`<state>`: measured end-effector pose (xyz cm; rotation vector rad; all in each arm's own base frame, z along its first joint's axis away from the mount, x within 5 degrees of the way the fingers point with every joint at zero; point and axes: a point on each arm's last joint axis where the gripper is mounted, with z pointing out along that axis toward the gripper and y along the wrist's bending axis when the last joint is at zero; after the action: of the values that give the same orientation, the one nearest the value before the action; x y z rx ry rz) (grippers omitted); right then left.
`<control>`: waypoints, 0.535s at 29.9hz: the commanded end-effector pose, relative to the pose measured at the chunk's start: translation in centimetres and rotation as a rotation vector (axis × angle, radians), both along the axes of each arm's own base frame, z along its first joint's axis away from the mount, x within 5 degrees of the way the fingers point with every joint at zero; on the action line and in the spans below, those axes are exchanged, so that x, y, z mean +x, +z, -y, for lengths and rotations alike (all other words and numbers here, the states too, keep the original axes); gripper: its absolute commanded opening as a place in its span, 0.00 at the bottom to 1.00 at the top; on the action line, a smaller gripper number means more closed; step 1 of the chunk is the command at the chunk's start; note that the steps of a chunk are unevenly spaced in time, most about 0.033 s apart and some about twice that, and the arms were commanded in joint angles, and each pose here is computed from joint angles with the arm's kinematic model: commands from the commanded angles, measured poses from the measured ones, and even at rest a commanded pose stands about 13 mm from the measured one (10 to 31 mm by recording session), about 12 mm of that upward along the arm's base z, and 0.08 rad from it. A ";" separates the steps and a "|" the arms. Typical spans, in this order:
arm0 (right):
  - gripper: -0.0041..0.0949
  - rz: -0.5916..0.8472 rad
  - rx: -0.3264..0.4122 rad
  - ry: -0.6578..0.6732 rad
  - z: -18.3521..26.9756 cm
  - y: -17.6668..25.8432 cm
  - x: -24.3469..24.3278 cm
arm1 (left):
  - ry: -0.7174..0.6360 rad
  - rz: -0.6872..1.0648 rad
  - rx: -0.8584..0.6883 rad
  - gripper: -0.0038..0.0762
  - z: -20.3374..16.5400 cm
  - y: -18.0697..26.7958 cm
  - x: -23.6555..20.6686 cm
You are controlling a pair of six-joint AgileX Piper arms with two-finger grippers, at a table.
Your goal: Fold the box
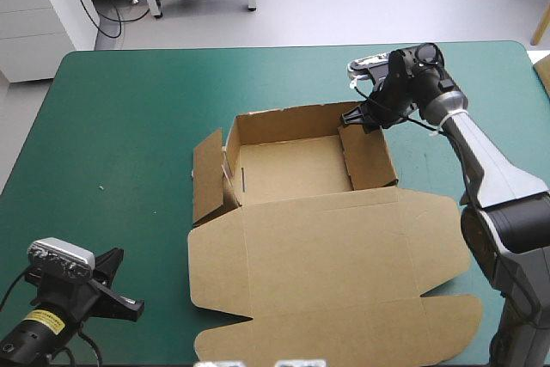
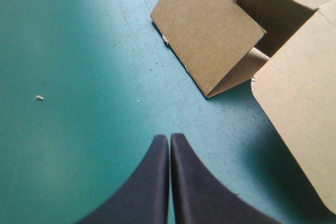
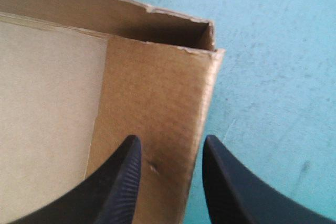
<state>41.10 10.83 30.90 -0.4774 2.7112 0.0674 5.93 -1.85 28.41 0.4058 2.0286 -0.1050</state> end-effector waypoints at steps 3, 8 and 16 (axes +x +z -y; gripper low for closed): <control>0.48 0.221 0.031 0.002 1.4 8.3 -3.8 | 0.015 0.060 -0.021 0.04 0.0 1.0 0.3; 0.52 0.317 0.065 -0.001 2.1 12.1 -6.6 | 0.018 0.046 -0.007 0.04 -0.1 0.9 0.2; 0.51 0.360 0.089 -0.021 2.5 13.8 -8.2 | 0.049 -0.006 -0.006 0.04 -0.3 0.5 0.1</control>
<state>34.11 8.95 42.08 -0.4216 2.4551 0.0848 5.72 -1.46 27.90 0.3825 2.0992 -0.0723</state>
